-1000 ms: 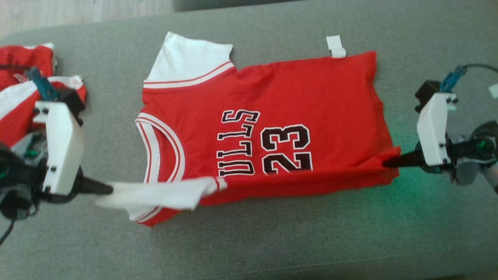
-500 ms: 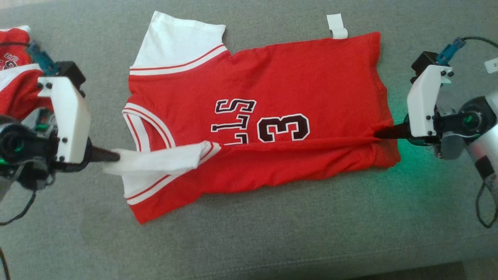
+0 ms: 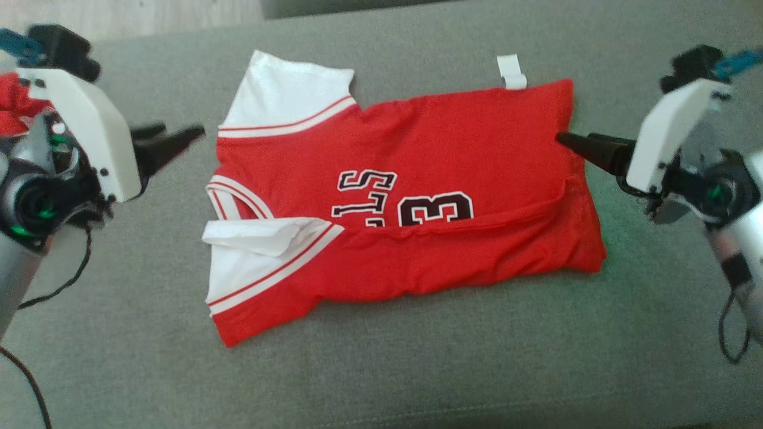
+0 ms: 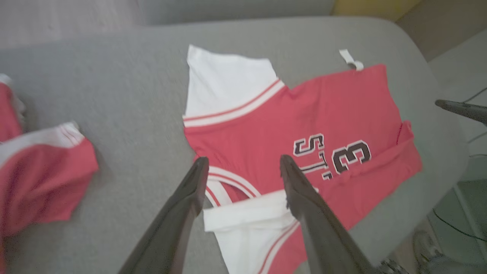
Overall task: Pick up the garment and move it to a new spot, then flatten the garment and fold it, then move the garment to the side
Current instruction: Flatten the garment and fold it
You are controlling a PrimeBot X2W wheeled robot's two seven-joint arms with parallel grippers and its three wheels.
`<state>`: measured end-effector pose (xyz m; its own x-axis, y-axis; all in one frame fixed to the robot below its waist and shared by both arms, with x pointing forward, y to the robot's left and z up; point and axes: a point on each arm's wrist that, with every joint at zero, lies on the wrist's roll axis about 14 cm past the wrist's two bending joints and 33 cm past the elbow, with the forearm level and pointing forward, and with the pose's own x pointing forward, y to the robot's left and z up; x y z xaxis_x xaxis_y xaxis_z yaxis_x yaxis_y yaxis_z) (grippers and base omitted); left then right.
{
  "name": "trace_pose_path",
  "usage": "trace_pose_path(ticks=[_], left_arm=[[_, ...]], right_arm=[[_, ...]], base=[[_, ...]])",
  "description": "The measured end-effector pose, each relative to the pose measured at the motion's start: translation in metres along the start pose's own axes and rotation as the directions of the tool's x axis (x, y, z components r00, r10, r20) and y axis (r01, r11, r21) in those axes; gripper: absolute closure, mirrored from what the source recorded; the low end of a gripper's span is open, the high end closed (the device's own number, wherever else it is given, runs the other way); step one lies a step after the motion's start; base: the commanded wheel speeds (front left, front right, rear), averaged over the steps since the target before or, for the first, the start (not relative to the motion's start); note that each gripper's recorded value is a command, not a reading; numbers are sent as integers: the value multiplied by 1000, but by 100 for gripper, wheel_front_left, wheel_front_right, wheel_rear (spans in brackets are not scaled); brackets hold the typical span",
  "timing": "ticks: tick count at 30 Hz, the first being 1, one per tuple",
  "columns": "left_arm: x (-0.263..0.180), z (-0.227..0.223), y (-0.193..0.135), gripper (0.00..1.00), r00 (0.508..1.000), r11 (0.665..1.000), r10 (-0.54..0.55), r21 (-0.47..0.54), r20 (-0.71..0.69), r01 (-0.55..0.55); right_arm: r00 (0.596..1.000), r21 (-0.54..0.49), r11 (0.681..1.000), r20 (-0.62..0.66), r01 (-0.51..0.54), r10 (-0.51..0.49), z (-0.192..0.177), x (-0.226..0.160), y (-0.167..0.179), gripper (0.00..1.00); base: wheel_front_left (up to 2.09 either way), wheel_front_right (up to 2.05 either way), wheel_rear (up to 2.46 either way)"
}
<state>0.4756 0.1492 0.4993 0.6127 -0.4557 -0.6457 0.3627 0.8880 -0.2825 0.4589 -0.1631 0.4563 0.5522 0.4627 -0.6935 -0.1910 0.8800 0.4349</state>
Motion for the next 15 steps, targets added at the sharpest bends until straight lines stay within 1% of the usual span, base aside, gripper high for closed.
trace_pose_path(ticks=[2, 4, 6, 8, 11, 13, 14, 15], left_arm=[[-11, 23, 1, 0, 986, 998, 30, 41, 164, -38], [-24, 40, -3, 0, 949, 996, 38, 64, 314, -61], [-38, 51, -9, 0, 897, 995, 40, 64, 441, -75], [-51, 52, -13, 0, 843, 996, 50, 35, 535, -81], [-66, 39, -12, 0, 777, 995, 83, -12, 624, -98], [-73, 27, -9, 0, 734, 989, 119, -13, 669, -148], [-77, 22, -7, 0, 706, 986, 143, -37, 694, -163], [-80, 16, -5, 0, 689, 982, 161, -47, 706, -182]], right_arm=[[990, -4, 1000, 141, -13, 13, 10, -7, 5, 0], [954, -9, 1000, 301, -14, 16, 21, -18, 7, 0], [894, -11, 1000, 449, -11, 15, 33, -31, 7, 0], [830, -10, 1000, 557, 2, 3, 38, -43, 5, 0], [769, -31, 999, 639, 36, -8, 30, -51, 5, 0], [736, -42, 998, 677, 42, -3, 22, -51, 9, 0], [720, -57, 997, 694, 56, -1, 19, -52, 10, 0], [709, -69, 995, 706, 74, -4, 15, -53, 10, 0]], base=[[0, 0, 0], [0, 0, 0], [0, 0, 0], [0, 0, 0], [0, 0, 0], [0, 0, 0], [0, 0, 0], [0, 0, 0]])
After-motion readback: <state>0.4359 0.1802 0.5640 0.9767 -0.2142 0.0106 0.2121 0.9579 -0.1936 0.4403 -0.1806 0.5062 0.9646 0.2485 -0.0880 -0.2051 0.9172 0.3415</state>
